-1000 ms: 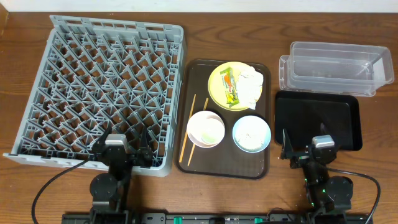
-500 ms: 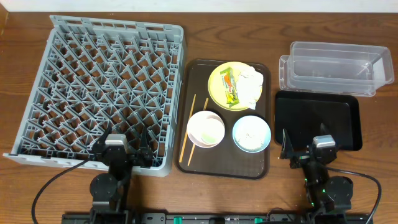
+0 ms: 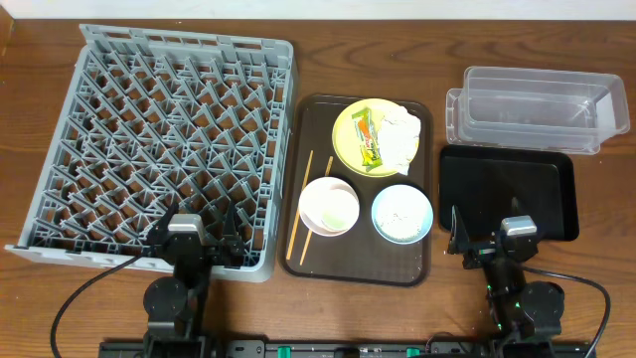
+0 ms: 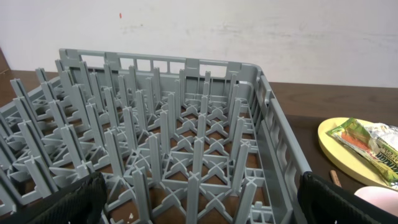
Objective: Sort waste into correct bins and load items into the dishwasher
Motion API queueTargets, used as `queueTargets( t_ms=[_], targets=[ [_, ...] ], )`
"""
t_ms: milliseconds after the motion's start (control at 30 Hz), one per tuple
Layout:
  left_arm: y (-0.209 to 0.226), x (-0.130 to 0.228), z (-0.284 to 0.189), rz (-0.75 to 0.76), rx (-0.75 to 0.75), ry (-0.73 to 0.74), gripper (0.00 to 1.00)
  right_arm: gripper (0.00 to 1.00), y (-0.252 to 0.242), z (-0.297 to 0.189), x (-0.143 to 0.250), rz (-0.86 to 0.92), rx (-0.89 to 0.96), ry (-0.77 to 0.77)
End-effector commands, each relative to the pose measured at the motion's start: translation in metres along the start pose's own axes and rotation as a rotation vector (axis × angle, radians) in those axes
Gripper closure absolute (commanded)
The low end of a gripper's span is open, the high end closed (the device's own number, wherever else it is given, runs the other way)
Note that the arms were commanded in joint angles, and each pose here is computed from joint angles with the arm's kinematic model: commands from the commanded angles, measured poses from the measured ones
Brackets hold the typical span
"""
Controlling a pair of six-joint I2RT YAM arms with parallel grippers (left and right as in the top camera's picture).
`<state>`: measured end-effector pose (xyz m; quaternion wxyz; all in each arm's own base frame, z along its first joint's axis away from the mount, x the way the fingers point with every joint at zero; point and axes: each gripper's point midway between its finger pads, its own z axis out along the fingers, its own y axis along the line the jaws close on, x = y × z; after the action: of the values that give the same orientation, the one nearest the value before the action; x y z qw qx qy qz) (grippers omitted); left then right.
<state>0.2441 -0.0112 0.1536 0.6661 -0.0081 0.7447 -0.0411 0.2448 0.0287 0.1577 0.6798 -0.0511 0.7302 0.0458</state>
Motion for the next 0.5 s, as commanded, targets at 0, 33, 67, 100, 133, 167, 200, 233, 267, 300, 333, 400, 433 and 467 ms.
queueTargets(
  t_ms=[0, 33, 67, 100, 133, 167, 200, 233, 267, 300, 333, 400, 433, 467],
  targets=[
    [0.001, 0.012, 0.001, -0.01, -0.005, 0.034, 0.02, 0.01, -0.004, 0.0, 0.002, 0.02, 0.017, 0.006],
    [0.001, 0.012, 0.001, -0.01, -0.006, 0.034, 0.02, 0.01, -0.004, 0.0, 0.002, 0.02, 0.018, 0.006],
    [0.001, 0.011, 0.001, -0.01, -0.006, 0.032, 0.02, 0.01, -0.004, 0.0, 0.002, 0.02, 0.018, 0.006],
    [0.001, 0.011, 0.001, -0.01, -0.005, 0.031, 0.02, 0.01, -0.004, 0.0, 0.002, 0.02, 0.018, 0.006],
    [0.001, 0.01, 0.0, -0.01, -0.005, 0.029, 0.02, 0.01, -0.004, 0.0, 0.002, 0.02, 0.017, 0.006],
    [0.001, 0.008, 0.0, -0.014, -0.004, 0.026, 0.02, 0.01, -0.004, 0.0, 0.001, 0.02, 0.017, 0.005],
    [0.001, 0.006, 0.0, -0.028, -0.005, 0.023, 0.02, 0.01, -0.004, -0.001, 0.0, 0.02, 0.017, 0.01],
    [0.001, 0.004, 0.0, -0.039, -0.004, 0.021, 0.02, 0.01, -0.004, -0.002, 0.0, 0.021, 0.02, 0.019],
    [0.001, 0.003, -0.001, -0.053, -0.005, 0.023, 0.02, 0.01, -0.006, -0.003, 0.0, 0.022, 0.03, 0.037],
    [0.0, 0.003, -0.001, -0.063, -0.005, 0.031, 0.02, 0.01, -0.008, -0.004, 0.0, 0.023, 0.04, 0.057],
    [0.0, 0.002, -0.002, -0.063, -0.006, 0.04, 0.02, 0.01, -0.01, -0.006, 0.0, 0.024, 0.052, 0.079],
    [0.0, -0.001, -0.004, -0.063, -0.009, 0.068, 0.02, 0.01, -0.011, -0.007, -0.002, 0.026, 0.058, 0.115],
    [0.0, -0.002, -0.005, -0.063, -0.011, 0.083, 0.02, 0.01, -0.011, -0.007, -0.005, 0.027, 0.058, 0.132],
    [0.0, -0.004, -0.006, -0.063, -0.013, 0.102, 0.02, 0.01, -0.011, -0.007, -0.007, 0.028, 0.058, 0.148]
  ],
)
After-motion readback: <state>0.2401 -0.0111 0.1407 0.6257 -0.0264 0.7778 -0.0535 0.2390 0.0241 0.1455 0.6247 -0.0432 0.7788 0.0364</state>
